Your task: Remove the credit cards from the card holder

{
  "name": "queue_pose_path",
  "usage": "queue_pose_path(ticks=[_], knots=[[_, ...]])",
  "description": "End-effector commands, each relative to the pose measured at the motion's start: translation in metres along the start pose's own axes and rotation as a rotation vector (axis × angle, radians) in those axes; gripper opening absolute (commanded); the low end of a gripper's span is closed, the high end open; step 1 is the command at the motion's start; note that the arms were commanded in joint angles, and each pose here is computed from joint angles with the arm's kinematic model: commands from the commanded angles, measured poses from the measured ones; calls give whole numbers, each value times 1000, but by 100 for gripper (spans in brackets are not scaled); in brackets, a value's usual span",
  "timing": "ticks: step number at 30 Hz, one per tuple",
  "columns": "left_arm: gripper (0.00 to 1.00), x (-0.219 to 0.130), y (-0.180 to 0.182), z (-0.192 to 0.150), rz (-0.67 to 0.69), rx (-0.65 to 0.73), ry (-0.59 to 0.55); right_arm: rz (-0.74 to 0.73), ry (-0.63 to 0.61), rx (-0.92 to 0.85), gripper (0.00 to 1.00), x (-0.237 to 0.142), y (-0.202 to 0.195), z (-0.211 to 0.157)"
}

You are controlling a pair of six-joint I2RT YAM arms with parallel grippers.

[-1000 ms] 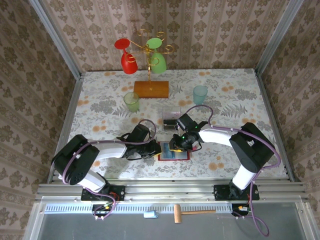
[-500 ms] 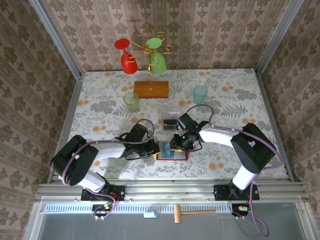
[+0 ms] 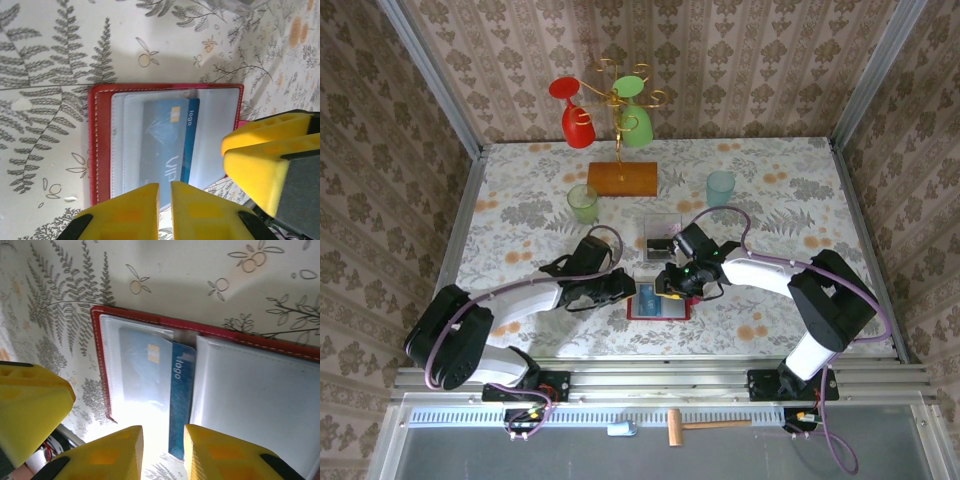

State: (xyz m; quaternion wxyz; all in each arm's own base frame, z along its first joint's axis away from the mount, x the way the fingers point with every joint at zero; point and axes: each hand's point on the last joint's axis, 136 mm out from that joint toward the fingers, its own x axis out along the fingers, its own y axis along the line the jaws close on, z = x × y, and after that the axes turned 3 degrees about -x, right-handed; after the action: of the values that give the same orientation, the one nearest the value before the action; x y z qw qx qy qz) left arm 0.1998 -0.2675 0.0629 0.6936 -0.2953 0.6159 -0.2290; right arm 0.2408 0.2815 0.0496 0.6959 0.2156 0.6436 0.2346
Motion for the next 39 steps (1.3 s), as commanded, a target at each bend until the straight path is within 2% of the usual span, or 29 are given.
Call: queue_pose_path(ticks=[1, 10, 21, 30, 39], knots=[[13, 1, -1, -5, 14, 24, 22, 49, 24, 13, 28, 2, 8, -4], [7, 27, 10, -22, 27, 7, 92, 66, 74, 22, 29, 15, 8, -10], [6, 28, 25, -25, 68, -8, 89, 66, 140, 20, 30, 29, 6, -21], [6, 28, 27, -26, 72, -9, 90, -34, 110, -2, 30, 24, -7, -17], [6, 28, 27, -26, 71, -9, 91, -24, 82, -18, 30, 16, 0, -12]])
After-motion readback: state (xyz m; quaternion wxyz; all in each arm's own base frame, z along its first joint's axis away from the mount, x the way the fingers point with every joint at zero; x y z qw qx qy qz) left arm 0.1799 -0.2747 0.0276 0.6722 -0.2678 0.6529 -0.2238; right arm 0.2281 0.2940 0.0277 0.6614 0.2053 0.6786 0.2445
